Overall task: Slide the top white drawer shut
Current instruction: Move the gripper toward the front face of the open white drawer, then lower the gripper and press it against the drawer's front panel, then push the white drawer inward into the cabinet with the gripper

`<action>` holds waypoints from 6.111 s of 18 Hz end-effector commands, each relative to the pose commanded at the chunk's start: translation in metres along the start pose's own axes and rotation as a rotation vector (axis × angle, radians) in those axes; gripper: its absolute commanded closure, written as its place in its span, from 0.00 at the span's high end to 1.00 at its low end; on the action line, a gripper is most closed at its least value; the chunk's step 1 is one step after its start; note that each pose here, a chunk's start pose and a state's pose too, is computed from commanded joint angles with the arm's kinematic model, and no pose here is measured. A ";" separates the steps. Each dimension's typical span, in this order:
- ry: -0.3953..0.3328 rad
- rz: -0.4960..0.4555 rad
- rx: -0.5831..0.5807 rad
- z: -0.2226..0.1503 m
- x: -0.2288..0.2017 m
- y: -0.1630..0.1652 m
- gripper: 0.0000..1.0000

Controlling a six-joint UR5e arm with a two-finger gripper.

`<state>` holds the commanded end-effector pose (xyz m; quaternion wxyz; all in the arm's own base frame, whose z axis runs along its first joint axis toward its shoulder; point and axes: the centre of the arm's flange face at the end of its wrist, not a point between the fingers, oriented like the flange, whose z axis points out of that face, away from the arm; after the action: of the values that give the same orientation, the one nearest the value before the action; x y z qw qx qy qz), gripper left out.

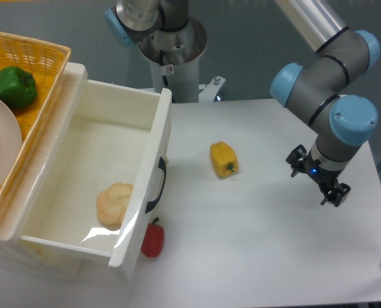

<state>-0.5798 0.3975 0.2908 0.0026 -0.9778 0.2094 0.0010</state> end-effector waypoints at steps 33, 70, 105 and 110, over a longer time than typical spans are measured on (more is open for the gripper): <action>0.131 -0.595 0.284 -0.035 0.097 -0.122 0.03; 0.542 -0.700 0.458 -0.050 0.145 -0.167 0.00; 0.573 -0.588 0.423 -0.068 0.203 -0.235 0.00; 0.584 -0.578 0.415 -0.068 0.214 -0.250 0.00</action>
<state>-0.2820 0.5378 0.3594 0.1397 -0.9343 -0.0842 -0.3171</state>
